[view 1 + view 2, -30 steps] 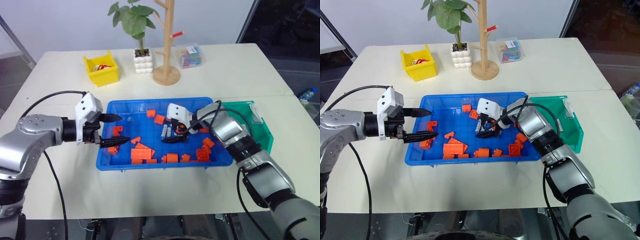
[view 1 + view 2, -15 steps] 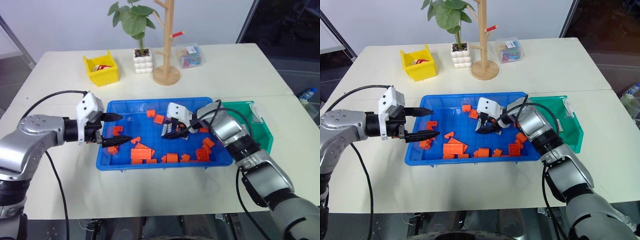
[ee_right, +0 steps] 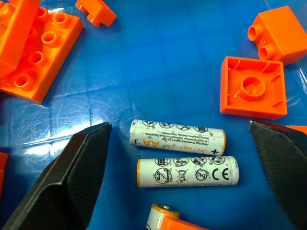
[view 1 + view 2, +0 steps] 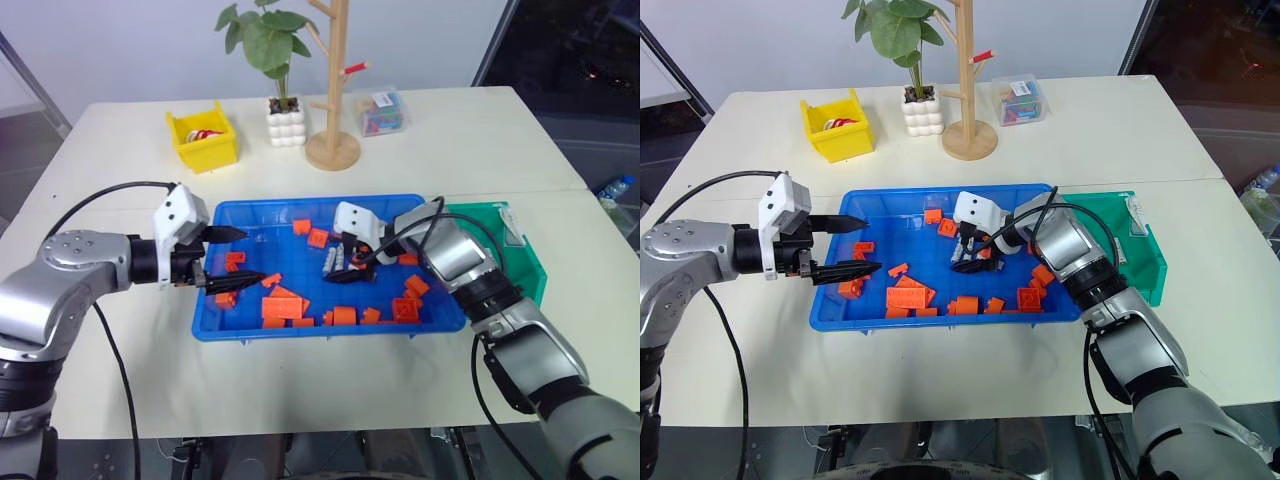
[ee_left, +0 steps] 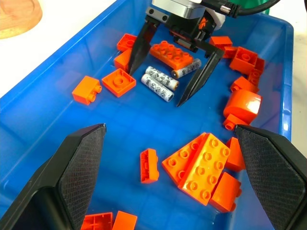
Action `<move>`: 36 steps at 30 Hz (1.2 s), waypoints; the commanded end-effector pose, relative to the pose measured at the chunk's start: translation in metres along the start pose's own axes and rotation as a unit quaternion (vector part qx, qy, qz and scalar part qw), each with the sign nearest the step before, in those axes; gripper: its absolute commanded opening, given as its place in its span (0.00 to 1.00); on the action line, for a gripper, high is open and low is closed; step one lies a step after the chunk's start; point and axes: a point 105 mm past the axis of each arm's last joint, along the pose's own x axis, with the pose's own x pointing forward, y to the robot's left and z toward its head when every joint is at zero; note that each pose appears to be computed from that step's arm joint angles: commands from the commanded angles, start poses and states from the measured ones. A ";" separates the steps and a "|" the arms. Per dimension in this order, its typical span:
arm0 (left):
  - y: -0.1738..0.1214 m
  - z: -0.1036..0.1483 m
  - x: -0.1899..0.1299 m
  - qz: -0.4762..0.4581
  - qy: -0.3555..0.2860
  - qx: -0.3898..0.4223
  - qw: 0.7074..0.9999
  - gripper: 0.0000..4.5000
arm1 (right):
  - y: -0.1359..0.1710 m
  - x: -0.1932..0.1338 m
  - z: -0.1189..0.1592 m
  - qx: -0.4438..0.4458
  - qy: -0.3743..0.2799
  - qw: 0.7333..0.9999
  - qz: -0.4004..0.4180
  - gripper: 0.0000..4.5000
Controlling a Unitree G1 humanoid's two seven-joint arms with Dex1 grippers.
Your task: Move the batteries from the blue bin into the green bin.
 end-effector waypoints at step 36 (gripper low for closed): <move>-0.002 0.002 0.009 0.010 -0.030 0.007 0.999 1.00 | 0.008 -0.006 0.040 -0.078 0.006 0.997 0.023 0.99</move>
